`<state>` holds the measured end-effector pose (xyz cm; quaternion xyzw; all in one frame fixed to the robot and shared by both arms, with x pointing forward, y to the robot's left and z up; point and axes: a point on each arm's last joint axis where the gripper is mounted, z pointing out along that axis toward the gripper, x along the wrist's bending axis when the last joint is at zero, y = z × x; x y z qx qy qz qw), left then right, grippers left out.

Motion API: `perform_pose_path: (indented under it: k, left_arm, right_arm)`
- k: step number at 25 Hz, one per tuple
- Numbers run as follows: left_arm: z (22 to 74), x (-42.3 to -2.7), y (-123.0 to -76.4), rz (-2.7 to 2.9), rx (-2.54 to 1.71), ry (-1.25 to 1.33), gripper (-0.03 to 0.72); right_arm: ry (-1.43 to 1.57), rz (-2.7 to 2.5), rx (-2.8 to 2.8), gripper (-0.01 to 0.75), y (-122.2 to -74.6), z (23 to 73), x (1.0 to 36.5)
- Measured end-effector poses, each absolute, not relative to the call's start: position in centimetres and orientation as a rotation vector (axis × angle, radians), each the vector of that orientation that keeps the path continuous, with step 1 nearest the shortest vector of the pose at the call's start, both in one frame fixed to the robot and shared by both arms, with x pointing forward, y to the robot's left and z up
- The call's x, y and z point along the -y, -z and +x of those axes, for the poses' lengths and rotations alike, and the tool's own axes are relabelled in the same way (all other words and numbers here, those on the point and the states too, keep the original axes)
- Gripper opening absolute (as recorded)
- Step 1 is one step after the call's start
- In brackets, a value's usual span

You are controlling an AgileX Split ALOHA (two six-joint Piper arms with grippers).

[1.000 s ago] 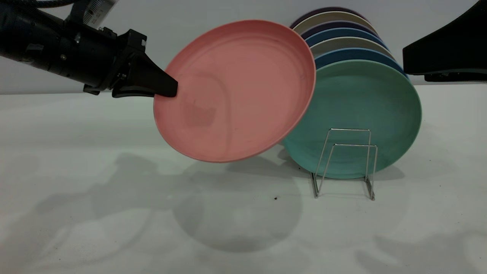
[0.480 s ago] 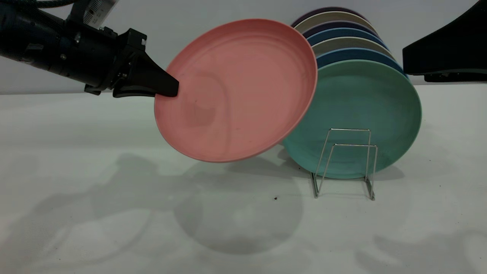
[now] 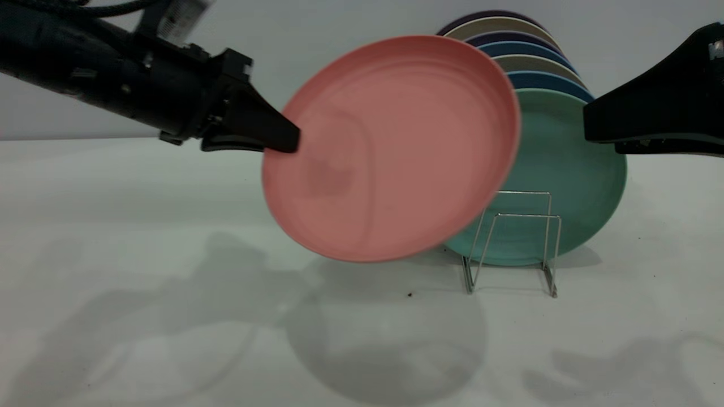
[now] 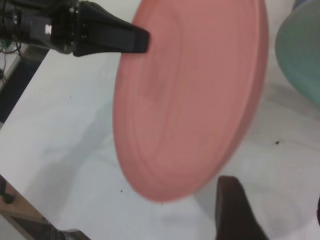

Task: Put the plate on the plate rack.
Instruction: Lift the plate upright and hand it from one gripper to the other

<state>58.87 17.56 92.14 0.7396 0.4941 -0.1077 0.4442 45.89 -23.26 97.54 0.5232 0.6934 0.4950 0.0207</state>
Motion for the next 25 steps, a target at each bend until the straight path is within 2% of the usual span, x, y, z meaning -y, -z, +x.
perform_pose_path:
  k: [7, 18, 25]
  left_arm:
    - [58.7, -16.6, -92.3, 1.813, -1.220, 0.285, 0.018]
    - [58.4, -15.6, -92.2, 1.816, -1.211, 0.301, 0.018]
    - [58.4, -15.2, -90.1, 1.823, -1.271, 0.350, 0.018]
  right_arm:
    - [-1.549, 1.620, -2.128, 0.415, -97.4, 46.2, 23.3]
    - [-1.537, 1.710, -2.179, 0.416, -94.3, 47.5, 23.0]
    - [-1.523, 1.703, -2.187, 0.416, -94.0, 47.8, 23.1]
